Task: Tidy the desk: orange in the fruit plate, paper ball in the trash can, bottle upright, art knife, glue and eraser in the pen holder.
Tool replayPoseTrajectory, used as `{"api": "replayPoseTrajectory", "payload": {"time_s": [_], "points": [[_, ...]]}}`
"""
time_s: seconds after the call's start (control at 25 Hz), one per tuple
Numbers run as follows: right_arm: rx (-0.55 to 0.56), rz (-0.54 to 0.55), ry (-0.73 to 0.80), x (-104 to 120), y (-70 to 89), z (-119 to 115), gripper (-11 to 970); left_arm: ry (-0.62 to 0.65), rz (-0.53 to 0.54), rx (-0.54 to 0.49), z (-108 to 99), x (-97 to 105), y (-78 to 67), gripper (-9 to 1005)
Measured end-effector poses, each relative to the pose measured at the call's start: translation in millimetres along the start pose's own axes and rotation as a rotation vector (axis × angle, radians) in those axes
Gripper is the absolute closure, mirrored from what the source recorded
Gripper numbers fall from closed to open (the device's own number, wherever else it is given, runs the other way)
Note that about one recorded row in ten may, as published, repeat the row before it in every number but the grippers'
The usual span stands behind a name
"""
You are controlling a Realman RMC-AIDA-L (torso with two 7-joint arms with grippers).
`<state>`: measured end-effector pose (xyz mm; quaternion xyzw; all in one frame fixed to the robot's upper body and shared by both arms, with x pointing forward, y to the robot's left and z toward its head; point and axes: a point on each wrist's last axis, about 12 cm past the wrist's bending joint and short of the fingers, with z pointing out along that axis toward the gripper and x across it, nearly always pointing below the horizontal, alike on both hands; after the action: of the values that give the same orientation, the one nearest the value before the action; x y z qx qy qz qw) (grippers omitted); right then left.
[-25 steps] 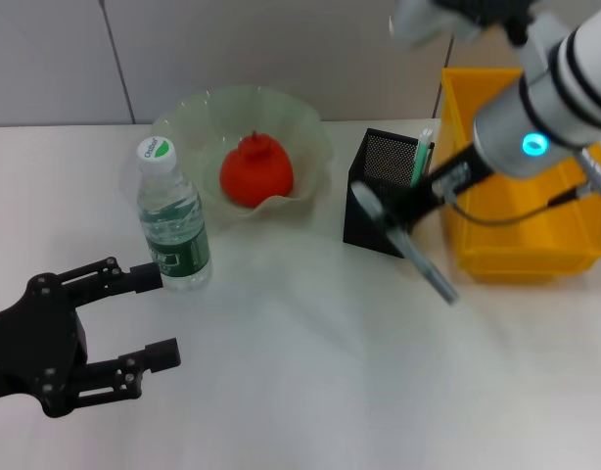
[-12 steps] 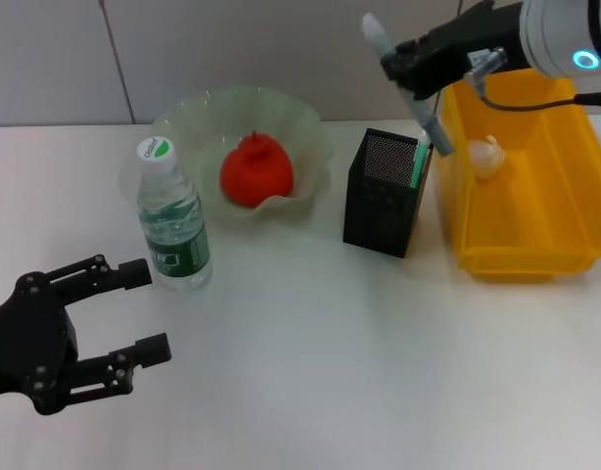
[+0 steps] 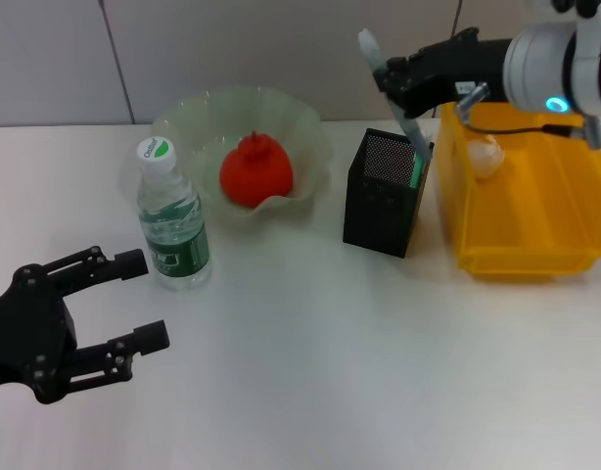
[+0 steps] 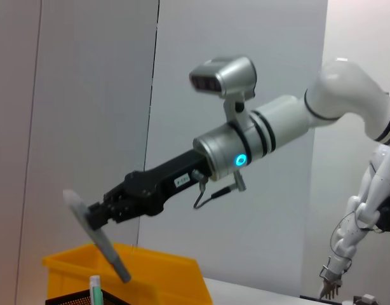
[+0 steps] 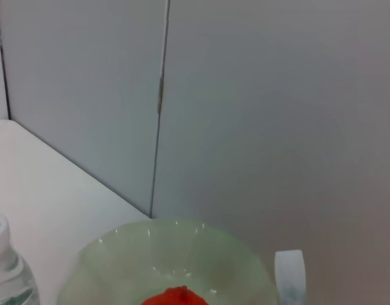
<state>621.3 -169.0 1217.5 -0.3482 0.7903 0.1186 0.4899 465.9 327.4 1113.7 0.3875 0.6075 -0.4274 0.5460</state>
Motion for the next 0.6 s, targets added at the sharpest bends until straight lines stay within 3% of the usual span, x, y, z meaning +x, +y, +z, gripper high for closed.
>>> {"api": "replayPoseTrajectory", "payload": {"time_s": [0.32, 0.6], "points": [[-0.03, 0.006, -0.05, 18, -1.7, 23, 803, -0.003, -0.007, -0.008, 3, 1, 1.4, 207], [-0.038, 0.043, -0.034, 27, -4.0, 30, 771, -0.002, -0.007, -0.007, 4, 1, 2.5, 207]]}}
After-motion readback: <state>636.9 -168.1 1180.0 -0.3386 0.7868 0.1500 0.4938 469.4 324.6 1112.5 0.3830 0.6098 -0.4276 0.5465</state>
